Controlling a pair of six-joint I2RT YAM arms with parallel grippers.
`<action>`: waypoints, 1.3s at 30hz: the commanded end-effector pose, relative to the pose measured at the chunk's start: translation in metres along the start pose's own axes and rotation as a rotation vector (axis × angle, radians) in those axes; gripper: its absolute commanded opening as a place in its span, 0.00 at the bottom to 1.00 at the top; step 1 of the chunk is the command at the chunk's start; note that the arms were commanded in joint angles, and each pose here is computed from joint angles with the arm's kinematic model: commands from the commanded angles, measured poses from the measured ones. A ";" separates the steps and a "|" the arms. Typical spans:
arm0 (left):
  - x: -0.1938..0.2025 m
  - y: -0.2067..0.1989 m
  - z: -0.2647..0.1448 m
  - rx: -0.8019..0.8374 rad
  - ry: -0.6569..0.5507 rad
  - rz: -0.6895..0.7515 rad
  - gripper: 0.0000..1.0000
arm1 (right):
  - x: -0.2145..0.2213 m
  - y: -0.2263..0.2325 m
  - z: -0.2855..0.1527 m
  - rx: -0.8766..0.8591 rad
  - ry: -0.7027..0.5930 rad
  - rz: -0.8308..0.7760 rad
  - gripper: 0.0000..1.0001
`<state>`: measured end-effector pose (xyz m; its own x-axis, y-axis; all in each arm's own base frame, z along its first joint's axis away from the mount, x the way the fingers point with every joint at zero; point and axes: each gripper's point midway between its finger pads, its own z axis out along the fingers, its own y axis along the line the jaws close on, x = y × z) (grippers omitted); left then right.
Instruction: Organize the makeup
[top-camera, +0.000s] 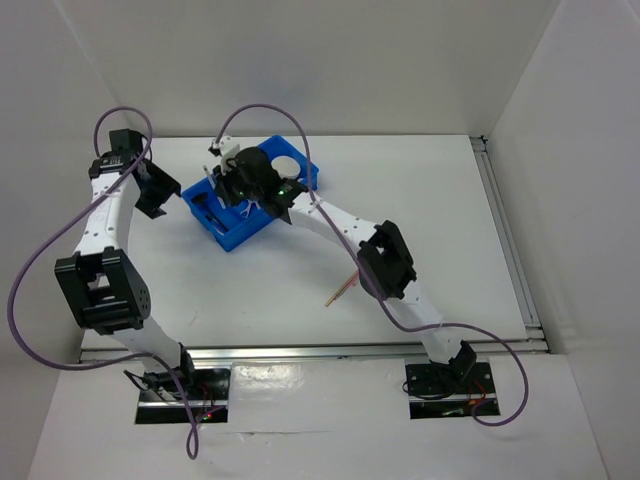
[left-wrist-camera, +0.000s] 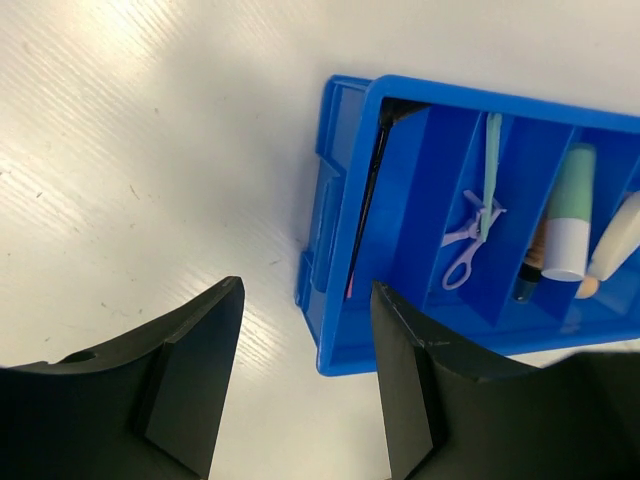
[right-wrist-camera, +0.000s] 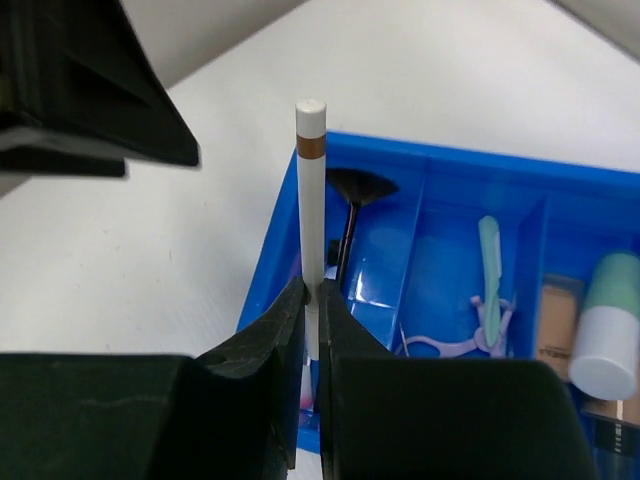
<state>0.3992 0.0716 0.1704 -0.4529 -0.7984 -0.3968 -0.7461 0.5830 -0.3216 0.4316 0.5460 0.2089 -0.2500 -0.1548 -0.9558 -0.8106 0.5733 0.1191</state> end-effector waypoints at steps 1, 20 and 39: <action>-0.009 0.009 -0.024 -0.004 -0.065 -0.073 0.67 | -0.012 0.012 0.010 -0.048 -0.053 -0.035 0.00; -0.020 0.015 -0.055 -0.020 -0.150 -0.121 0.67 | 0.067 0.023 0.044 -0.089 0.097 0.029 0.16; -0.015 0.000 -0.042 0.055 -0.103 -0.046 0.67 | -0.061 -0.070 -0.043 0.341 -0.077 0.216 0.74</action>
<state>0.3748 0.0779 0.2058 -0.3452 -0.8260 -0.4457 -0.7783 0.5173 -0.3558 0.4464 0.5342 0.1998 -0.3355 -0.1161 -0.9349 -0.6884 0.7077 0.1592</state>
